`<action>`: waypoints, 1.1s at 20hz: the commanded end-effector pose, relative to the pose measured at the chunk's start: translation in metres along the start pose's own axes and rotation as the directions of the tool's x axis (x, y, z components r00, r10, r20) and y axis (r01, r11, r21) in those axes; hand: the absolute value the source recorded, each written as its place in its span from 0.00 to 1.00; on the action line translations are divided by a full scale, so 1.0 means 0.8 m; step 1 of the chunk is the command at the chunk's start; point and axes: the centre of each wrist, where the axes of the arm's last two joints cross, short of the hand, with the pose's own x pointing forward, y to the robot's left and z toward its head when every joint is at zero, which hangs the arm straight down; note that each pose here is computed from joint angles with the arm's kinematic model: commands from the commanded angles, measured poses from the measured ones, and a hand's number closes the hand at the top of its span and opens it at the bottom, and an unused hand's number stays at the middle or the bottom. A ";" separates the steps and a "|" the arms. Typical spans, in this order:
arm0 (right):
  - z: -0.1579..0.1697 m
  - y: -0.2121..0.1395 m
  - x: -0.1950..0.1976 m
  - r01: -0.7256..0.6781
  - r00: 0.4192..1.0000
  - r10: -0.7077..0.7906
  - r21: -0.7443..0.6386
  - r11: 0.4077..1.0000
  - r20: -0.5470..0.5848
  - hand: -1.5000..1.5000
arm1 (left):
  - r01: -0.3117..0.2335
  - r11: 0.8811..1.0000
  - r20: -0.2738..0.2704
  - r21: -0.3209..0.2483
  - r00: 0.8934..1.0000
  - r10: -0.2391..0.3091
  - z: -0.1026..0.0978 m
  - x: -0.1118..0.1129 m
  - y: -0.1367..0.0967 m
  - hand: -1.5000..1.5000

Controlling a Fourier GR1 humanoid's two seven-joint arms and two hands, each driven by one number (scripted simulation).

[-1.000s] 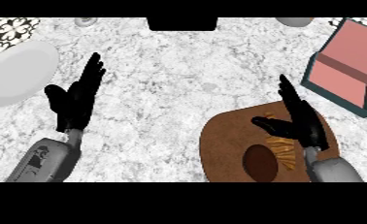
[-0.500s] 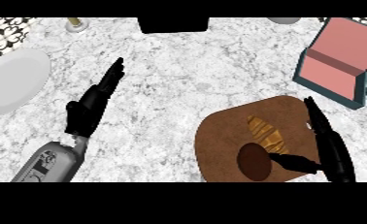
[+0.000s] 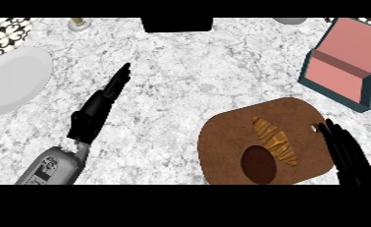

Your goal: Pick the croissant from the cutting board and place it in the cardboard box

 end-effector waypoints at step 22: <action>-0.036 -0.036 0.112 0.065 0.973 0.009 0.311 0.948 -0.231 0.00 | -0.015 0.998 0.033 -0.053 0.999 0.017 0.009 0.013 -0.002 0.50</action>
